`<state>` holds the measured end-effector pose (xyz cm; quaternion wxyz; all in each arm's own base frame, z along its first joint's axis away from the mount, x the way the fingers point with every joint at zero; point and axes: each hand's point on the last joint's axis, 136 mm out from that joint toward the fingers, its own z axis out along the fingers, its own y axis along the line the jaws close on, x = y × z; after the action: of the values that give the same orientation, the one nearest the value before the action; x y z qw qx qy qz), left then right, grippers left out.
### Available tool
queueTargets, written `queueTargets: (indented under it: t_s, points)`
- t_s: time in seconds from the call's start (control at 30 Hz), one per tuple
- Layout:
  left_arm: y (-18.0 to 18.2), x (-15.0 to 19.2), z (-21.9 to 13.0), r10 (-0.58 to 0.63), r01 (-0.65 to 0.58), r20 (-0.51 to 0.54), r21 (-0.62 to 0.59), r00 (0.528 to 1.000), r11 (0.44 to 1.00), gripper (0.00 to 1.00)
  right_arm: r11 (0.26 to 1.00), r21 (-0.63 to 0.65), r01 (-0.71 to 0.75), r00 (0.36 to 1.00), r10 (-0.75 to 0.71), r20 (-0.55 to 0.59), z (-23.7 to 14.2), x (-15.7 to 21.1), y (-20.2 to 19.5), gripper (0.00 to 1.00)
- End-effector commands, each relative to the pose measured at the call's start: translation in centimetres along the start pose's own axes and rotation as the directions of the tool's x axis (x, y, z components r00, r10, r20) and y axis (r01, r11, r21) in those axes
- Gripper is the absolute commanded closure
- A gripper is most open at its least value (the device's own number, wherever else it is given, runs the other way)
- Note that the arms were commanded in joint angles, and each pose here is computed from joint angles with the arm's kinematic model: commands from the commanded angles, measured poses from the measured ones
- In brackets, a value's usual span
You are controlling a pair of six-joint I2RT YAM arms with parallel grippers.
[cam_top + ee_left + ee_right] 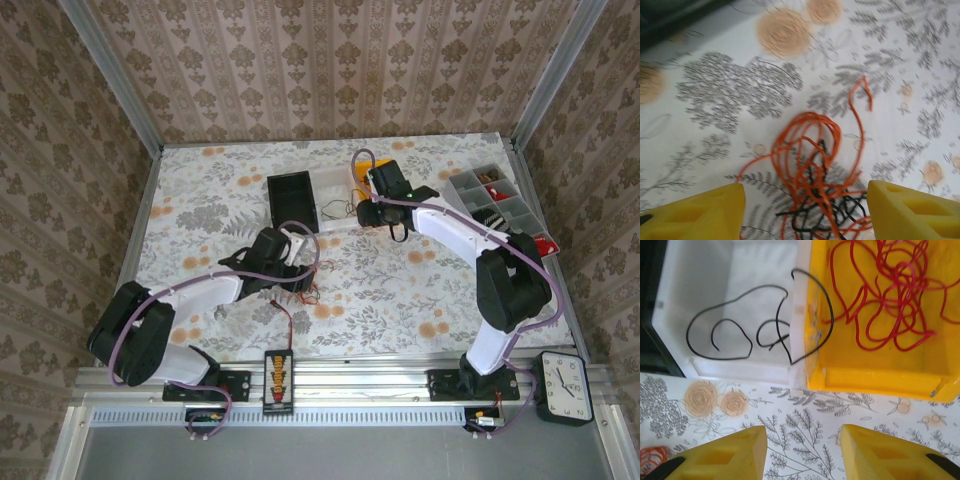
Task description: Untangle the cables
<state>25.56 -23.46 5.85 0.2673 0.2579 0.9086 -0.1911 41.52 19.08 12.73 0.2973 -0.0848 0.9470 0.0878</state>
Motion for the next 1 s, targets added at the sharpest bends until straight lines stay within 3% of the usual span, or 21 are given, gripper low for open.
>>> queueTargets:
  t_s: [0.0, 0.17, 0.33, 0.57, 0.73, 0.97]
  points:
    - [-1.5, 0.7, 0.8, 0.042, -0.037, -0.076, 0.065, 0.996, 0.997, 0.38, 0.999, -0.041, -0.008, 0.999, 0.009, 0.036, -0.9, -0.5, 1.2, 0.56]
    - [-1.5, -0.2, 2.7, 0.036, -0.031, -0.069, 0.069, 0.997, 0.997, 0.61, 0.996, -0.082, 0.021, 1.000, -0.020, 0.017, -1.2, 1.1, 2.5, 0.56]
    - [-1.4, -1.3, 4.2, -0.020, 0.029, -0.086, 0.109, 0.996, 0.994, 1.00, 0.988, -0.148, 0.048, 0.998, -0.053, -0.028, -1.6, 4.3, 3.8, 0.56]
    - [-2.9, -4.8, 2.5, -0.073, 0.071, -0.004, 0.321, 0.997, 0.944, 1.00, 0.947, -0.314, 0.065, 0.994, -0.088, -0.061, -2.5, 7.8, 5.7, 0.58]
    - [-2.9, -7.1, 0.6, -0.200, 0.153, 0.043, 0.494, 0.979, 0.856, 1.00, 0.899, -0.433, 0.062, 0.989, -0.115, -0.096, -2.3, 8.9, 7.8, 0.60]
    - [-2.8, -8.1, 0.1, -0.247, 0.170, 0.071, 0.547, 0.966, 0.820, 1.00, 0.835, -0.547, 0.058, 0.987, -0.132, -0.097, -1.8, 8.4, 10.2, 0.69]
